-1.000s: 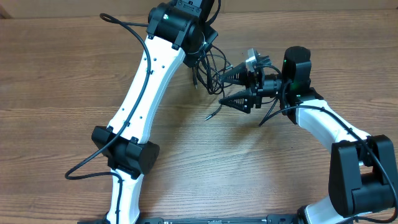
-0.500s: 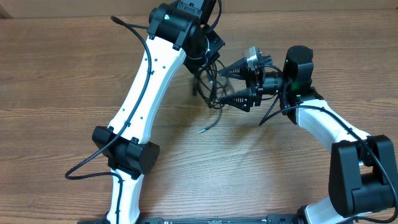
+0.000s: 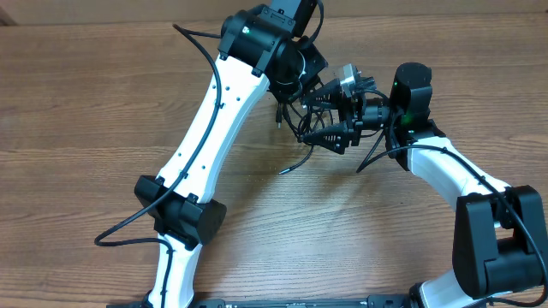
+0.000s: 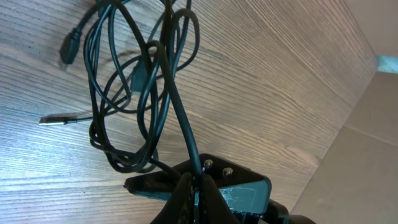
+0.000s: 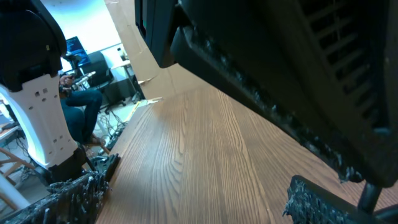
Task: Untangle cables
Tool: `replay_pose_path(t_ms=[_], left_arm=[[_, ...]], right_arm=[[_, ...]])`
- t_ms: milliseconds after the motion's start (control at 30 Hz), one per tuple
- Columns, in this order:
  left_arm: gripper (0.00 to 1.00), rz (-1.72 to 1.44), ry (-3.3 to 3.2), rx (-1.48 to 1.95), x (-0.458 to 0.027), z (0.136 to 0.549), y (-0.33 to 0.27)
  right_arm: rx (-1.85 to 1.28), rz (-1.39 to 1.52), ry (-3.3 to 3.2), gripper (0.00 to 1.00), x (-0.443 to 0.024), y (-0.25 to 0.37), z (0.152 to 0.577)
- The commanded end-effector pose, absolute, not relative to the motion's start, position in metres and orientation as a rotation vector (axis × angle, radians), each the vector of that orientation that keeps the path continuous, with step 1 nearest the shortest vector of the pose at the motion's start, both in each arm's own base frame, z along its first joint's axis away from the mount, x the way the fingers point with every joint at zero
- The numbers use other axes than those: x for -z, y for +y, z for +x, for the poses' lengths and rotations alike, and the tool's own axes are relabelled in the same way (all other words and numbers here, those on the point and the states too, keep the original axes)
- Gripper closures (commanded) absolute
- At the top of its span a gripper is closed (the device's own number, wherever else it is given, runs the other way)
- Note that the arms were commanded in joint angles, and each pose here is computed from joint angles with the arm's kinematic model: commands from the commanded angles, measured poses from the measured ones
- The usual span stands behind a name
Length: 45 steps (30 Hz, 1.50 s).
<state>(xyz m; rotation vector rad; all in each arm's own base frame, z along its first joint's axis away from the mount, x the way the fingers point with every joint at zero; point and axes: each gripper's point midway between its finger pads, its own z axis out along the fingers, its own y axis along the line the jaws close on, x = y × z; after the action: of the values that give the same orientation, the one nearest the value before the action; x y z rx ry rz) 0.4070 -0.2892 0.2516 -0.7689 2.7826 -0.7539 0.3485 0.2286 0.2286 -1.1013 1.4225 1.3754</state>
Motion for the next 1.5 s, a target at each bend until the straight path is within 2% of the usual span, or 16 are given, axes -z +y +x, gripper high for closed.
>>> replay_pose_path(t_ms=[0, 367, 500, 833, 900, 1100, 1167, 1233, 1467], left_arm=[[0.96, -0.685, 2.807, 0.762, -0.251, 0.399, -0.302], [0.96, -0.635, 2.918, 0.929, -0.257, 0.373, -0.324], [0.96, -0.602, 2.944, 1.014, -0.263, 0.365, -0.333], [0.96, -0.692, 2.799, 0.744, -0.255, 0.400, -0.293], [0.87, -0.727, 2.741, 0.614, -0.251, 0.411, -0.275], [0.48, -0.788, 2.606, 0.146, -0.237, 0.422, -0.213], [0.41, -0.792, 2.611, 0.040, -0.227, 0.420, -0.201], [0.35, -0.793, 2.621, -0.048, -0.216, 0.417, -0.192], [0.31, -1.013, 2.665, -0.124, -0.171, 0.409, -0.173]], right_arm=[[-1.366, -1.115, 1.404, 0.05, -0.232, 0.230, 0.349], [-1.285, -1.038, 1.468, 0.05, -0.226, 0.229, 0.366], [-1.230, -0.943, 1.574, 0.01, -0.214, 0.225, 0.382], [-1.244, -0.936, 1.618, 0.00, -0.205, 0.225, 0.379], [-1.245, -0.935, 1.618, 0.00, -0.205, 0.225, 0.379], [-1.244, -0.935, 1.618, 0.00, -0.205, 0.225, 0.379], [-1.245, -0.935, 1.619, 0.00, -0.205, 0.225, 0.379], [-1.245, -0.935, 1.619, 0.00, -0.205, 0.225, 0.379], [-1.245, -0.935, 1.619, 0.00, -0.205, 0.225, 0.379]])
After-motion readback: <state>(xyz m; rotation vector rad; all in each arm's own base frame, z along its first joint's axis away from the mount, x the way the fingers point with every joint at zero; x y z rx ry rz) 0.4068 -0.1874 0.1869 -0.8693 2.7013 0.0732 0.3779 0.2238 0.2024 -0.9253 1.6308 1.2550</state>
